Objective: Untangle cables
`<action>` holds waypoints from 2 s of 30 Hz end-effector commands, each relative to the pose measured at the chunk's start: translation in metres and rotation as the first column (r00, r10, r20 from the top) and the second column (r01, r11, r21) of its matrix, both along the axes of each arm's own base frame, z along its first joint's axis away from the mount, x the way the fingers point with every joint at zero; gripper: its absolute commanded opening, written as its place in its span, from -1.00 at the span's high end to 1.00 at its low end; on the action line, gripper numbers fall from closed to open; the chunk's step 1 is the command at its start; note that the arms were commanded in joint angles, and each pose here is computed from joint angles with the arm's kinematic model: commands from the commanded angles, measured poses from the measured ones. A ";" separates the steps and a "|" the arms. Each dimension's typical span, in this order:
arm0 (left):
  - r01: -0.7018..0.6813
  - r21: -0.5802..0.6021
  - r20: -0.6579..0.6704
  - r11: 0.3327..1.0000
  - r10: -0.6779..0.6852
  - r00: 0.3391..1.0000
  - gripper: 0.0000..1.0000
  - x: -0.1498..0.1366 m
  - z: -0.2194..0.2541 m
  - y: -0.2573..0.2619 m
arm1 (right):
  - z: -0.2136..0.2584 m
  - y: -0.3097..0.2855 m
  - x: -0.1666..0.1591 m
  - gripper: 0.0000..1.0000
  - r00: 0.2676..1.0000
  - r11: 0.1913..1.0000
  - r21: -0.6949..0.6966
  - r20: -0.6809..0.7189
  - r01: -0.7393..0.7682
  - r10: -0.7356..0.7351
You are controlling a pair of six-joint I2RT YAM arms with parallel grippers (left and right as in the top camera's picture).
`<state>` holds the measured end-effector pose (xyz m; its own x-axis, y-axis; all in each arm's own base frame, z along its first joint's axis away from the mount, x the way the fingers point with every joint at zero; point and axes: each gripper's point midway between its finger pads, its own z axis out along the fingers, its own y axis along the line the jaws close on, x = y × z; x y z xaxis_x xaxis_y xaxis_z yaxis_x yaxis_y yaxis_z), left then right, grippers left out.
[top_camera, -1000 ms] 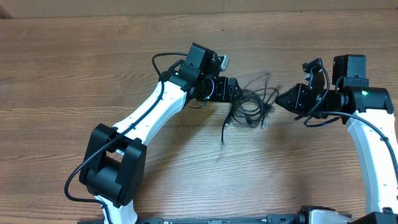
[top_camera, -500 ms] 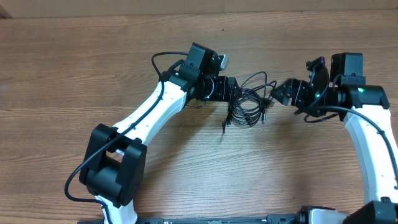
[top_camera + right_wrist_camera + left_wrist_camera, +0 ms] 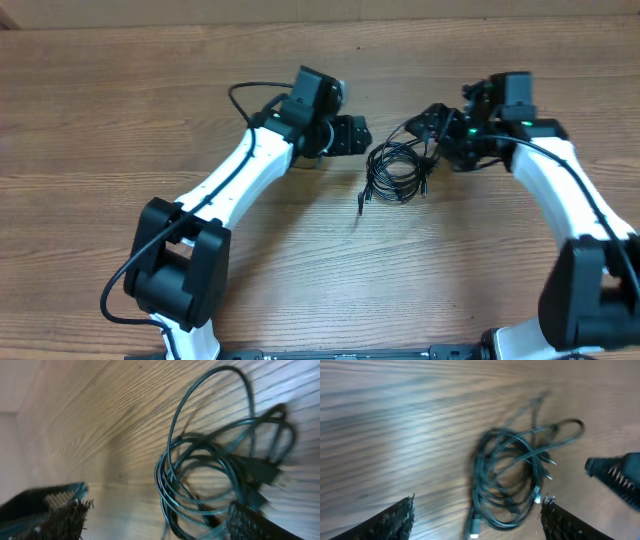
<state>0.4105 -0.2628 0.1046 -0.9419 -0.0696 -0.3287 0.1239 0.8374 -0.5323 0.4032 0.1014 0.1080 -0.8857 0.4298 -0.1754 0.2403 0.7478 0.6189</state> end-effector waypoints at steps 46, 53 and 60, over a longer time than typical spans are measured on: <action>-0.208 0.143 -0.014 0.968 0.212 0.977 -0.99 0.021 -0.010 0.071 | -0.042 -0.008 0.023 -1.00 0.939 0.861 -0.394 0.013 0.320 -0.343; -0.208 0.142 -0.014 0.968 0.212 0.977 -1.00 0.021 -0.010 0.070 | -0.063 -0.002 0.021 -1.00 0.928 0.858 -0.384 -0.009 0.340 -0.372; -0.210 0.145 -0.013 0.967 0.214 0.977 -1.00 0.021 -0.010 0.071 | -0.091 0.002 0.038 -0.94 0.928 0.858 -0.376 0.009 0.349 -0.373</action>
